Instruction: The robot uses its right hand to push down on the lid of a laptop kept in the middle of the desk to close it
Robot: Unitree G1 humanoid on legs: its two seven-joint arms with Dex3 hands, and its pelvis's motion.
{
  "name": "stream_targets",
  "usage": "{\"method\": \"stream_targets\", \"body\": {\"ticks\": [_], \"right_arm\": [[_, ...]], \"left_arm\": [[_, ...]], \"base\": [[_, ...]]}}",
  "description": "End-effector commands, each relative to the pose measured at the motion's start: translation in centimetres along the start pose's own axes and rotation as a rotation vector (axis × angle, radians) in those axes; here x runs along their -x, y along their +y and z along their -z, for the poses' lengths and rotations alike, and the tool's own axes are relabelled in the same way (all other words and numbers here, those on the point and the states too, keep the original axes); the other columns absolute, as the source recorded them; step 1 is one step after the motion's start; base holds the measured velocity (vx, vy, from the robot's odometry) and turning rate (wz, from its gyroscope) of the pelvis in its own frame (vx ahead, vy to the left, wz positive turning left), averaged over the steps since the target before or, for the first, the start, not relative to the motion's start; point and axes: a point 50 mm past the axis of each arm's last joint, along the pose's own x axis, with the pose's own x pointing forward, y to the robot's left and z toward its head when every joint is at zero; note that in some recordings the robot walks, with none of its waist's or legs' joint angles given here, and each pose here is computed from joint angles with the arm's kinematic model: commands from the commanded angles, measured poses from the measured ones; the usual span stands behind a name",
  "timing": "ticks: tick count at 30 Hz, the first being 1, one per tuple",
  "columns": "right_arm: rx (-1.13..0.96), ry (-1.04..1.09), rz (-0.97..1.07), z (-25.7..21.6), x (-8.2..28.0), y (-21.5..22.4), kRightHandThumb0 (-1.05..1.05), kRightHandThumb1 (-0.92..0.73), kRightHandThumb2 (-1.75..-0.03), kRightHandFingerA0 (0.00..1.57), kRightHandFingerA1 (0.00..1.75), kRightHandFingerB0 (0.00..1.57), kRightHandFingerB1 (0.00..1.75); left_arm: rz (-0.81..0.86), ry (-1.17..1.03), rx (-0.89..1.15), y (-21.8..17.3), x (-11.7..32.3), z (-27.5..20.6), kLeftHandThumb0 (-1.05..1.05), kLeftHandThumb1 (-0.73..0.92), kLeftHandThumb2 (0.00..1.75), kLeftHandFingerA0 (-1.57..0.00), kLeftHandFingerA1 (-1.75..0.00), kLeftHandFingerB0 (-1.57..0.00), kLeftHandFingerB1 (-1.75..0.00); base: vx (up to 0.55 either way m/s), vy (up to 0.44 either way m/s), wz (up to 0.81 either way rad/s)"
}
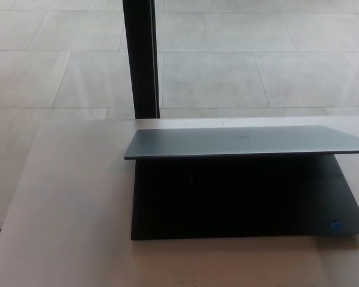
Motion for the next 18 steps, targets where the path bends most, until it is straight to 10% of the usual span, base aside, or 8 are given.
{"method": "stream_targets", "body": {"ticks": [1,18], "right_arm": [[0.603,-0.088,-0.457,0.9,-0.2,5.2,-0.81,-0.92,-0.68,0.43,0.50,0.34,0.33],[0.821,-0.072,-0.497,1.5,-1.7,4.3,-0.82,-0.92,-0.69,0.41,0.55,0.39,0.36]], "left_arm": [[-0.019,-0.011,0.069,0.7,-0.1,-1.0,-0.86,0.92,0.75,-0.48,-0.63,-0.42,-0.46],[-0.018,-0.016,0.050,0.9,-0.1,-1.1,-0.86,0.92,0.74,-0.49,-0.67,-0.42,-0.48]], "base": [[0.00,0.000,0.00],[0.00,0.000,0.00]]}}
